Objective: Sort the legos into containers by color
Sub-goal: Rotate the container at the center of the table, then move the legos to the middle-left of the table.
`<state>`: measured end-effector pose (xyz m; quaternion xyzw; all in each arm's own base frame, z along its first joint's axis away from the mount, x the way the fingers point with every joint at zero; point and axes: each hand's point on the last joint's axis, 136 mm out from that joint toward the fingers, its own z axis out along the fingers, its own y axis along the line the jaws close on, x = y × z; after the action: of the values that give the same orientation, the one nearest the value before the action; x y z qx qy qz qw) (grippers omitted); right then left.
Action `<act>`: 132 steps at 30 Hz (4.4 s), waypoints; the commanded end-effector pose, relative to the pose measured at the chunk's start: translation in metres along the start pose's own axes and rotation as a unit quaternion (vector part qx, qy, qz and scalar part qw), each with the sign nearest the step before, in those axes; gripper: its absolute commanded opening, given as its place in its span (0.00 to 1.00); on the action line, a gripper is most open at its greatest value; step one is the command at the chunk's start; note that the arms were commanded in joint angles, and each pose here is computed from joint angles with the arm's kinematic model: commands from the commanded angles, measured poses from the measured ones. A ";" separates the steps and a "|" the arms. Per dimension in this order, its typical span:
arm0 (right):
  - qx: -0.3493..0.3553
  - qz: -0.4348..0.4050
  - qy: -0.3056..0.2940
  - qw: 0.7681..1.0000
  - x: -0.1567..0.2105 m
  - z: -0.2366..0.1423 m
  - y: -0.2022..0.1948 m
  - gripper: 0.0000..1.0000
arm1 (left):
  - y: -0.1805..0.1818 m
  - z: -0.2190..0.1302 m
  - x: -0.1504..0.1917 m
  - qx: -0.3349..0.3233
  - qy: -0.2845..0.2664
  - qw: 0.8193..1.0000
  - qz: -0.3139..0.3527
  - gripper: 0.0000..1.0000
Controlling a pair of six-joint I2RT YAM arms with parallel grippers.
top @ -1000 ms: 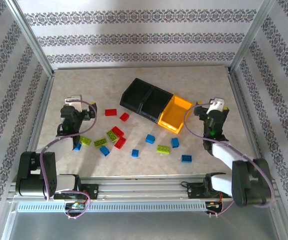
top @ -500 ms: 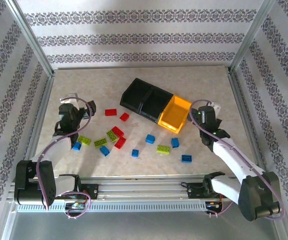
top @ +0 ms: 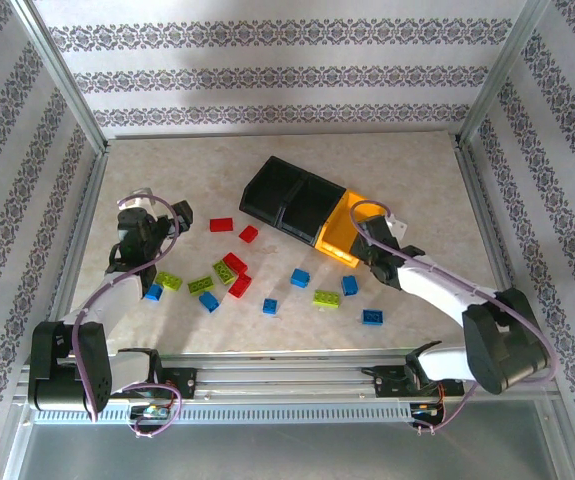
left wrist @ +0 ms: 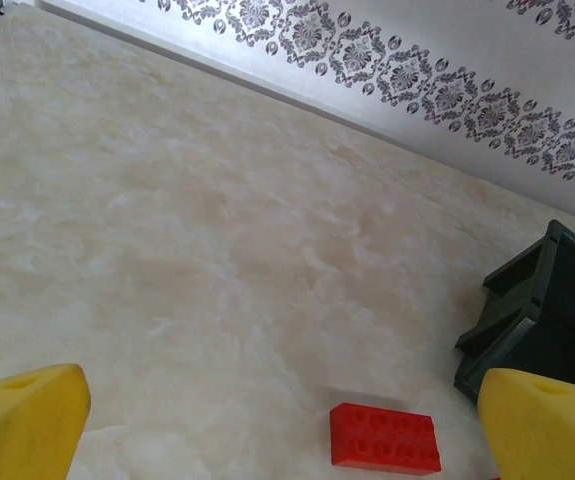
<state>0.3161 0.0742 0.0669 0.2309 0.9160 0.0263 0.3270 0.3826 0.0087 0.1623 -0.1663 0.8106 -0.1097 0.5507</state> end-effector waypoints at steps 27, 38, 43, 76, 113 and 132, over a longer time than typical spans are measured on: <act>-0.031 -0.098 0.052 0.993 -0.018 0.035 0.037 0.28 | 0.003 -0.004 0.000 -0.005 -0.003 1.000 -0.012 1.00; -0.039 -0.140 0.071 0.987 -0.037 0.048 0.036 0.24 | 0.004 -0.007 -0.002 -0.008 -0.007 1.000 -0.012 1.00; -0.041 -0.142 0.077 0.986 -0.046 0.058 0.040 0.24 | 0.003 -0.007 -0.001 -0.007 -0.002 1.000 -0.008 1.00; -0.038 -0.141 0.113 0.983 -0.093 0.092 0.044 0.38 | 0.025 -0.024 0.022 -0.082 0.077 0.992 -0.051 1.00; -0.060 -0.126 0.041 0.989 -0.084 -0.011 0.048 0.98 | 0.088 -0.113 0.146 -0.285 0.289 0.885 -0.228 0.93; -0.053 -0.122 0.028 0.991 -0.075 -0.025 0.044 0.98 | 0.083 -0.070 0.143 -0.222 0.283 0.901 -0.244 0.69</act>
<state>0.3752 0.0851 0.1366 0.0884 0.9454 0.0493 0.3097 0.2389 0.0279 0.0281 -0.4585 0.8661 -0.0846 0.1802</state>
